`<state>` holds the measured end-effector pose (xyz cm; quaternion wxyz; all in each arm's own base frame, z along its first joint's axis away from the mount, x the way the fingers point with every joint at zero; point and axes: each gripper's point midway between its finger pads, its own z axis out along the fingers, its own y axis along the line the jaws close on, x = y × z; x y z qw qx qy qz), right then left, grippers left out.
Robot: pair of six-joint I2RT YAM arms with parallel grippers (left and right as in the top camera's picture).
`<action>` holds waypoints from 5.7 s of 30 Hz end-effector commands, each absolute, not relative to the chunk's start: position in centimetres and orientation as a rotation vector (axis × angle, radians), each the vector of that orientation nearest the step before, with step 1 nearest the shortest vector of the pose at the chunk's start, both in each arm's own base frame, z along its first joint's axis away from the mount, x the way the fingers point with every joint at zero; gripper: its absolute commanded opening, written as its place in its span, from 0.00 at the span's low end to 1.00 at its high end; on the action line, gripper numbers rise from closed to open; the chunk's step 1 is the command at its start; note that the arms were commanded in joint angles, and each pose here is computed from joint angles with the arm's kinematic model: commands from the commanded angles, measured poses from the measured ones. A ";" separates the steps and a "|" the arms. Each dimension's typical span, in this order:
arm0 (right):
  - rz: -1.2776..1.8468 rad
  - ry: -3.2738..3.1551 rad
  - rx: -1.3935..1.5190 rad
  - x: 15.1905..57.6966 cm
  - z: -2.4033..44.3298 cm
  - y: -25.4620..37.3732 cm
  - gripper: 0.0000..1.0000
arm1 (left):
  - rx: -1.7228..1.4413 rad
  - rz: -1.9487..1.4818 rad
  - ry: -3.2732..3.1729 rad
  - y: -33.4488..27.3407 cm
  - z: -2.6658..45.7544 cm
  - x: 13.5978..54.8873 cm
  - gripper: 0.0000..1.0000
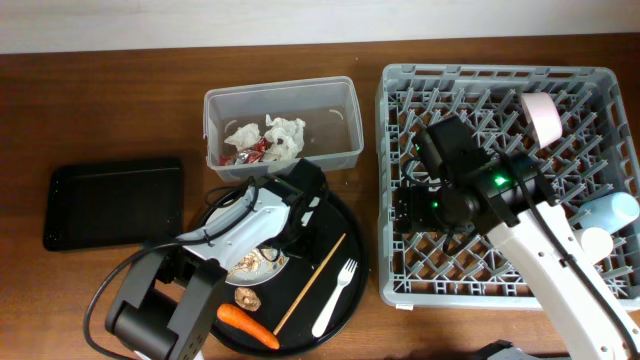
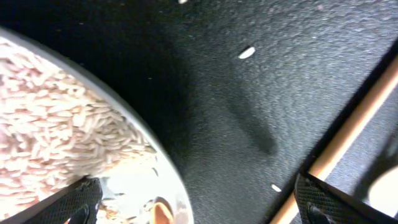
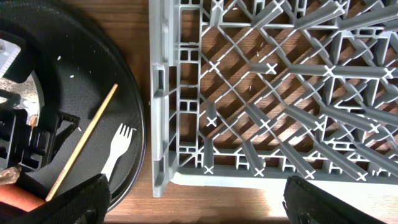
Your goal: Sort waste into correct bins and load items into the dishwasher rack
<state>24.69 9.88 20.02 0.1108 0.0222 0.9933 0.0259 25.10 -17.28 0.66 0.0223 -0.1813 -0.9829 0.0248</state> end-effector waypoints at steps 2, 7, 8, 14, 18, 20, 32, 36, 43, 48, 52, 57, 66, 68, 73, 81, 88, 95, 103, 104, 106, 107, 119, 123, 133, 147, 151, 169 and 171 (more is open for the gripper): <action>0.059 2.902 0.091 24.6 20.3 9.5 0.93 | -0.548 0.082 -2.940 -16.5 -0.6 22.8 0.94; 0.059 2.902 0.091 24.6 20.3 9.5 0.93 | -0.546 0.095 -2.933 -16.6 -0.5 22.7 0.93; 0.059 2.902 0.091 24.6 20.3 9.5 0.93 | -0.546 0.094 -2.934 -16.6 -0.5 22.7 0.93; 0.058 2.901 0.091 24.6 20.3 9.5 0.93 | -0.571 0.029 -3.007 -16.6 2.2 24.8 0.93; 0.061 2.898 0.091 24.7 20.3 9.5 0.93 | -0.666 0.036 -2.985 -18.2 2.2 23.6 0.93; 0.060 2.899 0.091 24.7 20.3 9.5 0.93 | -0.705 0.035 -2.974 -18.9 2.2 23.1 0.94; 0.056 2.905 0.091 24.5 20.3 9.4 0.93 | -0.733 -0.032 -2.938 -17.6 -0.2 21.1 0.77; 0.056 2.905 0.091 24.5 20.3 9.4 0.93 | -0.721 0.011 -2.943 -18.1 -0.2 21.1 0.77; 0.056 2.905 0.091 24.5 20.3 9.4 0.93 | -0.609 0.369 -2.878 -18.8 0.5 21.5 0.80; 0.056 2.905 0.091 24.5 20.3 9.4 0.93 | -0.609 0.153 -2.956 -16.3 -0.1 23.2 0.80; 0.056 2.906 0.091 24.5 20.3 9.4 0.93 | -0.653 -0.017 -2.989 -15.6 -0.3 23.5 0.79; 0.056 2.906 0.091 24.5 20.3 9.4 0.93 | -0.701 -0.037 -2.938 -15.7 -1.0 21.6 0.75; 0.051 2.912 0.091 24.3 20.2 9.4 0.93 | -0.773 -0.095 -2.919 -16.5 -1.3 20.3 0.26; 0.048 2.916 0.091 24.2 20.2 9.3 0.93 | -0.747 -0.189 -2.962 -15.7 -1.3 21.2 0.16; -0.041 2.873 0.125 24.1 20.9 7.9 0.91 | -0.772 -0.395 -3.005 -13.9 -1.0 22.9 0.05; -0.105 2.734 0.262 22.3 24.2 3.5 0.92 | -0.793 -0.611 -3.009 -13.4 4.6 26.1 0.00; -0.259 2.723 0.604 19.8 24.7 -5.8 0.96 | -0.796 -0.696 -3.012 -13.5 10.1 27.7 0.00; -0.238 2.713 0.687 19.5 24.6 -6.6 0.97 | -0.426 -0.616 -3.179 -8.5 12.9 32.3 0.00; 0.209 2.750 0.507 21.8 24.1 -3.4 0.98 | -0.109 -0.080 -3.352 -1.9 12.6 37.5 0.00; 0.241 2.747 0.572 21.8 23.8 -4.3 0.98 | -0.080 0.003 -3.376 -1.3 12.7 38.2 0.00; 0.235 2.745 0.622 21.6 23.6 -5.1 0.99 | -0.069 0.166 -3.420 -0.7 13.0 39.2 0.00; 0.234 2.746 0.622 21.6 23.6 -5.1 0.98 | -0.069 0.214 -3.436 -0.4 13.2 39.6 0.00; 0.177 2.753 0.633 21.4 23.4 -5.7 0.99 | 0.211 1.540 -3.294 2.1 20.2 39.8 0.00; 0.170 2.752 0.633 21.4 23.4 -5.8 0.99 | 0.286 1.930 -3.166 3.5 23.6 39.4 0.00; 0.165 2.753 0.635 21.4 23.4 -5.9 0.99 | 0.450 2.339 -3.119 10.1 27.6 37.3 0.00; 0.171 2.764 0.637 21.5 23.2 -5.8 0.99 | 0.114 1.590 -3.320 0.7 26.0 34.1 0.01; 0.175 2.779 0.642 21.6 22.9 -5.9 0.99 | -0.385 1.159 -3.228 -8.7 24.4 28.9 0.01; 0.207 2.788 0.645 21.4 22.9 -5.5 0.99 | -0.761 0.126 -3.069 -20.5 6.3 23.3 0.60; 0.243 2.780 0.631 21.7 23.0 -5.0 0.99 | -0.686 0.132 -3.101 -20.2 7.5 24.0 0.60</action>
